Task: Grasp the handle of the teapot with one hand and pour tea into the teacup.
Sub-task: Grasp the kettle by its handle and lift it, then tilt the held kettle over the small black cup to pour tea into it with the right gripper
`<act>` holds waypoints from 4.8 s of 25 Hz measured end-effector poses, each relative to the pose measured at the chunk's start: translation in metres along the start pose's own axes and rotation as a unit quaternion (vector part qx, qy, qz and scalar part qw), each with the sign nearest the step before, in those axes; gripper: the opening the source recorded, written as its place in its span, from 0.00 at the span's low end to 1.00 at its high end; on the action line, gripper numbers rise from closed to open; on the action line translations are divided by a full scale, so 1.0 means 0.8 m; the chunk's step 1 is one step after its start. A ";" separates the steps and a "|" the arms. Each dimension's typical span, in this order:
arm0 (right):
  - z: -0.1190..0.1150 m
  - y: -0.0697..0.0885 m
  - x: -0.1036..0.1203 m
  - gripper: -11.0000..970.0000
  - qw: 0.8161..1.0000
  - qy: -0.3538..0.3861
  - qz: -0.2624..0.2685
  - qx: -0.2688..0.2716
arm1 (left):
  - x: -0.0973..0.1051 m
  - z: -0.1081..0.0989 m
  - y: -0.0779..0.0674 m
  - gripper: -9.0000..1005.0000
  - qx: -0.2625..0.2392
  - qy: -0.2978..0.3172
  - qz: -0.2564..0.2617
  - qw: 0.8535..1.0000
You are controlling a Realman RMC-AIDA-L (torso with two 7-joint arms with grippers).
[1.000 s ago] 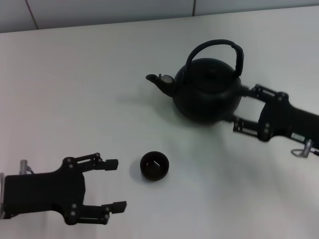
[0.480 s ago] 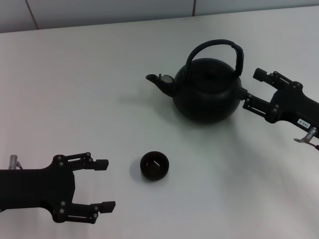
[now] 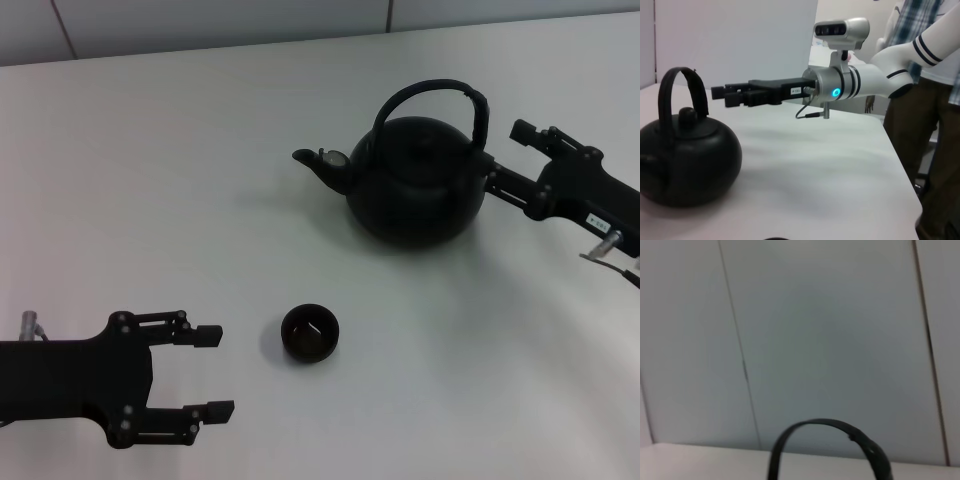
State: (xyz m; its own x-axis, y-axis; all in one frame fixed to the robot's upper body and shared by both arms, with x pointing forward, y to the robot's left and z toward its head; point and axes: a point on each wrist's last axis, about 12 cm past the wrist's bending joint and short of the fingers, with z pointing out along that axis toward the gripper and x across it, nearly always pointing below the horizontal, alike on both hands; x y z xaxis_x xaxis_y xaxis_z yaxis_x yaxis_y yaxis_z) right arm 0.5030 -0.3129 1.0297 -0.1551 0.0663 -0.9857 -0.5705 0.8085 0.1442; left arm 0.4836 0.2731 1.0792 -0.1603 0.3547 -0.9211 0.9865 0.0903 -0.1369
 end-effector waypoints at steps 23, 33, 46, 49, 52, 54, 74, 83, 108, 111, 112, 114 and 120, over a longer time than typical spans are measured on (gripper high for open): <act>0.057 -0.009 -0.006 0.80 0.999 0.027 0.008 0.037 | 0.005 -0.003 -0.007 0.84 -0.017 -0.023 0.006 1.000; 0.051 -0.014 -0.005 0.80 0.998 0.012 0.028 0.062 | 0.005 -0.004 -0.006 0.83 -0.022 -0.020 0.003 1.000; 0.053 -0.006 -0.002 0.71 0.998 0.014 0.032 0.047 | 0.005 -0.009 -0.003 0.83 -0.034 -0.023 0.000 0.999; 0.055 -0.004 -0.003 0.65 0.999 0.012 0.023 0.039 | 0.007 -0.010 -0.005 0.83 -0.036 -0.022 -0.002 0.999; 0.054 -0.003 -0.003 0.59 0.999 0.008 0.007 0.038 | 0.008 -0.011 -0.005 0.83 -0.037 -0.022 -0.004 0.999; 0.053 0.001 -0.004 0.54 1.000 -0.002 -0.006 0.030 | 0.010 -0.013 -0.007 0.83 -0.038 -0.021 -0.007 0.999; 0.036 0.003 0.007 0.15 0.999 0.001 0.010 0.038 | 0.015 -0.017 -0.010 0.83 -0.038 -0.016 -0.011 0.999; 0.021 -0.001 -0.001 0.14 0.999 -0.014 -0.019 0.024 | 0.015 -0.017 -0.010 0.83 -0.038 -0.015 -0.011 0.999; 0.023 -0.011 -0.057 0.12 0.992 -0.007 -0.099 -0.080 | 0.020 -0.018 -0.015 0.83 -0.042 -0.013 -0.018 0.999; 0.027 -0.008 -0.061 0.12 0.989 0.003 -0.116 -0.094 | 0.021 -0.019 -0.015 0.83 -0.043 -0.013 -0.018 0.999; 0.028 -0.007 -0.062 0.12 0.988 0.005 -0.121 -0.099 | 0.021 -0.018 -0.015 0.83 -0.043 -0.013 -0.019 0.999; 0.033 -0.005 -0.066 0.12 0.985 0.009 -0.136 -0.110 | 0.021 -0.018 -0.015 0.83 -0.043 -0.013 -0.019 0.999; 0.040 -0.001 -0.073 0.12 0.979 0.012 -0.160 -0.128 | 0.022 -0.017 -0.013 0.83 -0.049 -0.012 -0.021 0.999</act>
State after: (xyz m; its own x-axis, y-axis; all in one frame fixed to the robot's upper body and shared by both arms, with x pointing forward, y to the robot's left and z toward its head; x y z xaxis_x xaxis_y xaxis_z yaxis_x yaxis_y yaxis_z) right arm 0.5381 -0.2988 1.0845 0.0470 -0.1819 -0.9822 -0.7763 0.6122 -0.1505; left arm 0.4698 0.2914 1.0695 -0.1988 0.3271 -0.9238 0.9707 0.1955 -0.1397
